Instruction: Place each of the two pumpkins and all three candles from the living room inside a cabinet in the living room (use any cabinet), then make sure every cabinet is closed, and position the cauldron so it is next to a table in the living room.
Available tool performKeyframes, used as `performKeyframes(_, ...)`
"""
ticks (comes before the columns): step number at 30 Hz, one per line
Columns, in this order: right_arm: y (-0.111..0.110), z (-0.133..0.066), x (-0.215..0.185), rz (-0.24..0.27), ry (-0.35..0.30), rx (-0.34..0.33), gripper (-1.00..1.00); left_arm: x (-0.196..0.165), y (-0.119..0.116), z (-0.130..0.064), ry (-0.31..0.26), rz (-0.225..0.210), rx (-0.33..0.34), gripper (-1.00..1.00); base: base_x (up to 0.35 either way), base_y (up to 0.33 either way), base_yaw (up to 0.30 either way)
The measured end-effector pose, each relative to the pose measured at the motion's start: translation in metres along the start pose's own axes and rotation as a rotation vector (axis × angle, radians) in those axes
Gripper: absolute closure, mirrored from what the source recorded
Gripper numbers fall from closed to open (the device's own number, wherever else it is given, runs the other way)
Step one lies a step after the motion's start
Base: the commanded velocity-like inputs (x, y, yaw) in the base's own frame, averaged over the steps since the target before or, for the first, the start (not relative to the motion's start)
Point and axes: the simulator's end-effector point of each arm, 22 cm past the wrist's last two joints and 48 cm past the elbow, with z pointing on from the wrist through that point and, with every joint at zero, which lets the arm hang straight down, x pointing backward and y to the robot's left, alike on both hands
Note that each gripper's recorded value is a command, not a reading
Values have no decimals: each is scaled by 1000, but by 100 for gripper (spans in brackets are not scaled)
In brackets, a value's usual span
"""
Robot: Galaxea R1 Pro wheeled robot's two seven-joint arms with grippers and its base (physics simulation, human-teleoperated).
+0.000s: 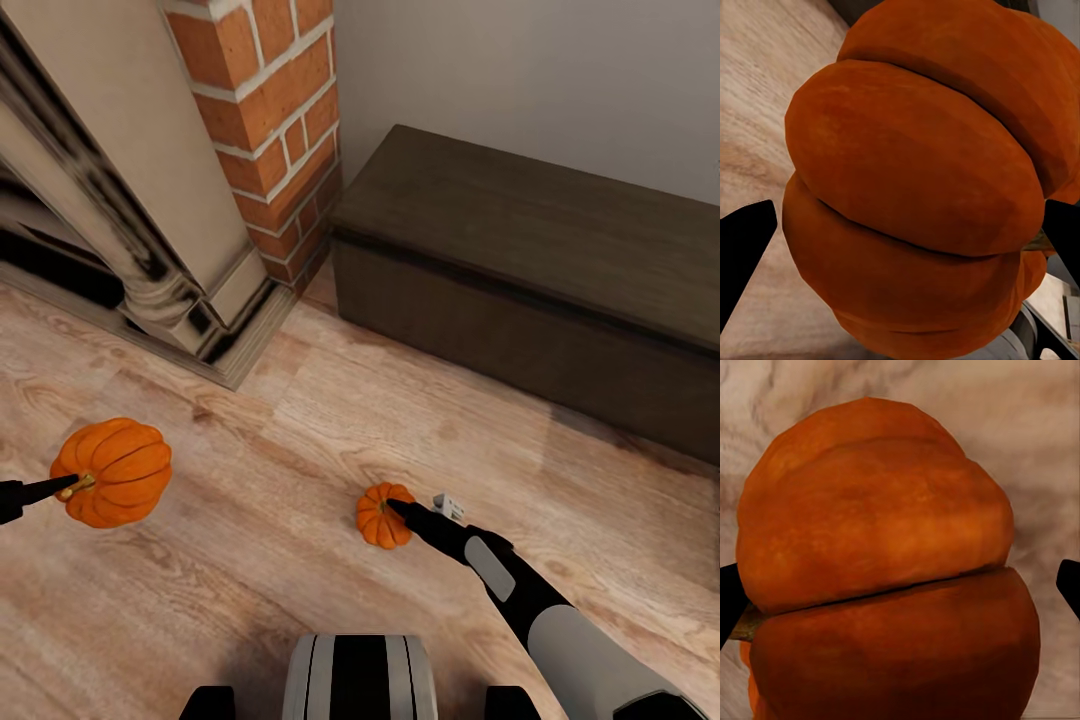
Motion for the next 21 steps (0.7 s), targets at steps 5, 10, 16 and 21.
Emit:
performKeyframes(5, 2, 0, -3, -4, -6, -3, -100, 0, 0, 0, -1, 0, 2, 100, -117, 0, 0)
performKeyframes(10, 2, 0, 0, 0, 2, -7, -100, 0, -1, 0, -1, 0, 2, 100, -9, 0, 0)
performKeyframes(16, 1, 0, 2, 4, 8, -10, -100, 0, -1, 0, -2, 0, 2, 100, -1, 0, 0)
performKeyframes(21, 1, 0, 3, 4, 10, -10, -100, -1, -1, 0, -3, 1, 3, 100, 22, 9, 0)
